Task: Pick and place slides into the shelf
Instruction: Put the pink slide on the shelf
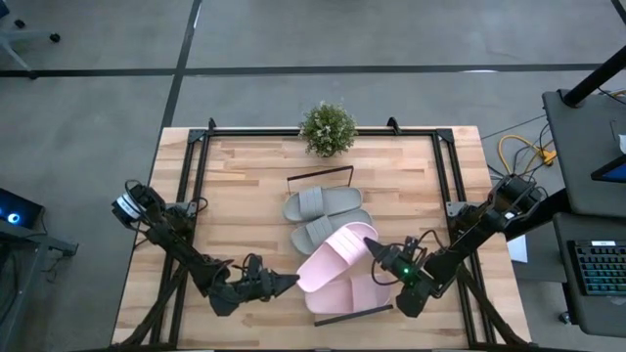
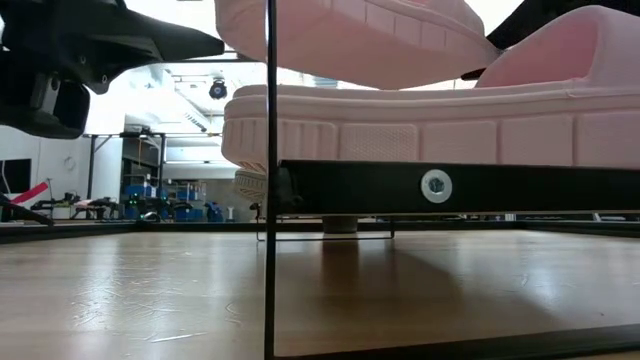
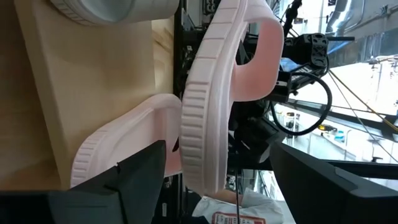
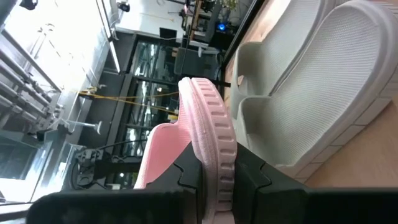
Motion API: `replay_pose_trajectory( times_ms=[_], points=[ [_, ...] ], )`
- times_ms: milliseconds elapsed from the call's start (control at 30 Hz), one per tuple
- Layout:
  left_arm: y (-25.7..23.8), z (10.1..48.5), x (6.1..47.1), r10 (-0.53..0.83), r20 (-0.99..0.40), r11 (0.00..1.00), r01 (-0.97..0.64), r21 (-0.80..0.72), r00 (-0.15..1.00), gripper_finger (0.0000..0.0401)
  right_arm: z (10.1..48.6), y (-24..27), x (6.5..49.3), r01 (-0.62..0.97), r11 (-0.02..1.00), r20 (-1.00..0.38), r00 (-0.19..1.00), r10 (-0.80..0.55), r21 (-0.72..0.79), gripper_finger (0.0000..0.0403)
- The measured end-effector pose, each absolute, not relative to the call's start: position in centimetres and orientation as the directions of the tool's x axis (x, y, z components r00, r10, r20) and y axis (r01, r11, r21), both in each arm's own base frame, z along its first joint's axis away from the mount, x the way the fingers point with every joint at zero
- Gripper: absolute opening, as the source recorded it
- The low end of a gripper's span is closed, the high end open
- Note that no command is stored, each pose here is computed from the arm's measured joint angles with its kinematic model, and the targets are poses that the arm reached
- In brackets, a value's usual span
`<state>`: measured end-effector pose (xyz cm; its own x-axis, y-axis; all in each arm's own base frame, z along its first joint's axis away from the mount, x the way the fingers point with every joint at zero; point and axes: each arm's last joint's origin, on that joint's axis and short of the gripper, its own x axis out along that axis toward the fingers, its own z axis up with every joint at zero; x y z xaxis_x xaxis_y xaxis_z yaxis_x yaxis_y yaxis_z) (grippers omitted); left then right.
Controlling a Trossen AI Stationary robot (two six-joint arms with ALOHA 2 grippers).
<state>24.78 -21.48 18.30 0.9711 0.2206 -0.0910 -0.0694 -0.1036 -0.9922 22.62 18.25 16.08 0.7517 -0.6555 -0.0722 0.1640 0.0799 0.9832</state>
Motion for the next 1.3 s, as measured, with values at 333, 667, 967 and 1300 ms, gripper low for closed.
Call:
replay_pose_trajectory(
  times_ms=[333,667,967,1300],
  points=[
    [-21.1,18.5,25.3,0.223,-0.086,-0.114,-0.062,-0.992,0.971,0.0272,16.3,18.1,23.0,0.177,0.084,-0.078,0.749,-0.658,0.981,0.0035],
    [-22.0,17.9,27.1,0.175,-0.097,-0.141,-0.073,-0.987,0.980,0.0272,16.3,18.1,23.0,0.182,0.090,-0.079,0.748,-0.659,0.979,0.0035],
    [-21.9,17.8,27.3,0.204,-0.068,-0.123,-0.043,-0.991,0.977,0.0216,16.3,18.1,23.0,0.182,0.090,-0.079,0.748,-0.659,0.979,0.0035],
    [-21.7,17.8,27.4,0.211,-0.067,-0.121,-0.042,-0.992,0.975,0.0083,16.3,18.1,23.0,0.178,0.089,-0.076,0.747,-0.660,0.980,0.0035]
  ],
)
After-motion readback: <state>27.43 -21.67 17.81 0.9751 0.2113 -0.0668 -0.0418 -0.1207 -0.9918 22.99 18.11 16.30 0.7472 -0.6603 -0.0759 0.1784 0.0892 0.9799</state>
